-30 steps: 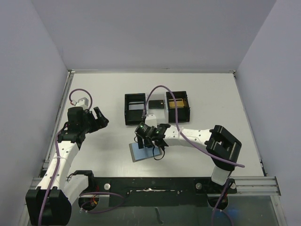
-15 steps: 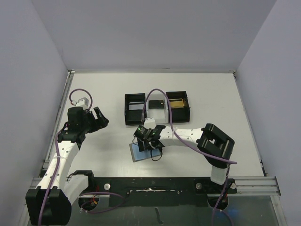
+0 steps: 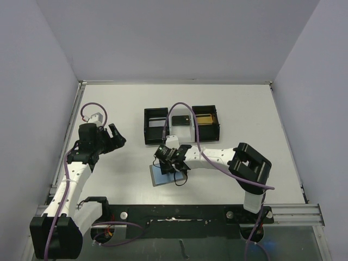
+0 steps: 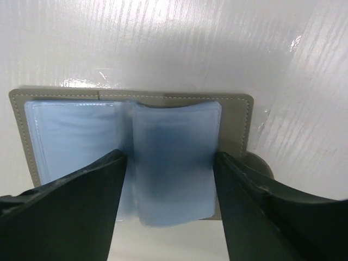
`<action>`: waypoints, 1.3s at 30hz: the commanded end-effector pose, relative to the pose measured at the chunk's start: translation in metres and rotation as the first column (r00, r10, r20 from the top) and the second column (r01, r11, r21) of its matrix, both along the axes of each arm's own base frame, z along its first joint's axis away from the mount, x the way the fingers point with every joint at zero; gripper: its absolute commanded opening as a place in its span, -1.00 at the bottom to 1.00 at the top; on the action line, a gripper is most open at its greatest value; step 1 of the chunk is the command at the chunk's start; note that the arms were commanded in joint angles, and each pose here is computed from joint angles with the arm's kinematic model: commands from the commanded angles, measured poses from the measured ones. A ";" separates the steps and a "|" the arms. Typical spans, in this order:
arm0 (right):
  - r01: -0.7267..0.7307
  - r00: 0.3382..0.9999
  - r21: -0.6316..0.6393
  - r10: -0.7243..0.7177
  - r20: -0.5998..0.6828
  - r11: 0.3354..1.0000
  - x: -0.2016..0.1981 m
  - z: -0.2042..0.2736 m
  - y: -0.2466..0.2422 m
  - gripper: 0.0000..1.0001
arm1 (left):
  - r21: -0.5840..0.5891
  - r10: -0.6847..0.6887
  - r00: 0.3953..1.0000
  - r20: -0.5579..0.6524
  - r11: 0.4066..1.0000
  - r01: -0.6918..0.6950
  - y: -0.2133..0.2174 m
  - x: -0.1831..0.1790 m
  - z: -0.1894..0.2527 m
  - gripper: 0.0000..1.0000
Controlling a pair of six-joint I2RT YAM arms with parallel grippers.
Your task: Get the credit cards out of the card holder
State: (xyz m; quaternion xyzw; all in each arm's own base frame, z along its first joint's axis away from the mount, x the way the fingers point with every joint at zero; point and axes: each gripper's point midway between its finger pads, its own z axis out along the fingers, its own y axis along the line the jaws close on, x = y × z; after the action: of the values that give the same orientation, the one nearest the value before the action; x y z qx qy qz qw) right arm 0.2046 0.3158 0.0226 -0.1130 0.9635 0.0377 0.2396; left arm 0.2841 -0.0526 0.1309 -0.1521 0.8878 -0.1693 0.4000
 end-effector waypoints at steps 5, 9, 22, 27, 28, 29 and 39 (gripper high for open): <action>-0.021 0.973 0.137 -0.011 0.229 0.990 0.031 0.105 0.007 0.70 | -0.014 -0.024 0.998 0.059 1.000 0.025 -0.004 0.011 0.015 0.51; 0.038 0.932 0.158 -0.092 0.350 0.987 0.057 0.149 -0.033 0.85 | -0.014 -0.026 0.997 0.074 1.000 0.027 -0.004 0.012 0.019 0.51; 0.389 0.695 0.343 -0.517 0.499 0.855 0.110 0.189 -0.263 0.95 | 0.039 0.166 0.966 0.197 0.983 -0.177 0.029 0.015 0.063 0.51; 0.269 0.635 0.317 -0.415 0.652 0.909 0.102 0.252 -0.284 0.95 | 0.082 0.253 0.940 0.228 0.957 -0.277 0.049 0.015 0.105 0.51; 0.246 0.617 0.310 -0.395 0.680 0.918 0.100 0.269 -0.285 0.95 | 0.087 0.262 0.933 0.247 0.953 -0.290 0.052 0.016 0.116 0.51; 0.222 0.597 0.302 -0.374 0.710 0.927 0.097 0.287 -0.285 0.95 | 0.091 0.269 0.925 0.267 0.949 -0.302 0.055 0.016 0.129 0.51; 0.118 0.474 0.272 -0.295 0.830 0.955 0.071 0.389 -0.288 0.95 | 0.080 0.322 0.821 0.472 0.911 -0.404 0.076 0.004 0.243 0.51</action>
State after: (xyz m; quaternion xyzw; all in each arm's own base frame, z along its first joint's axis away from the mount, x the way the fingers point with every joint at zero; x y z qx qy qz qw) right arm 0.2835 0.0266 0.3953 0.0524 0.7235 0.0377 0.6873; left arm 0.2975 0.0112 0.3401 -0.2340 0.7618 -0.0630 0.6008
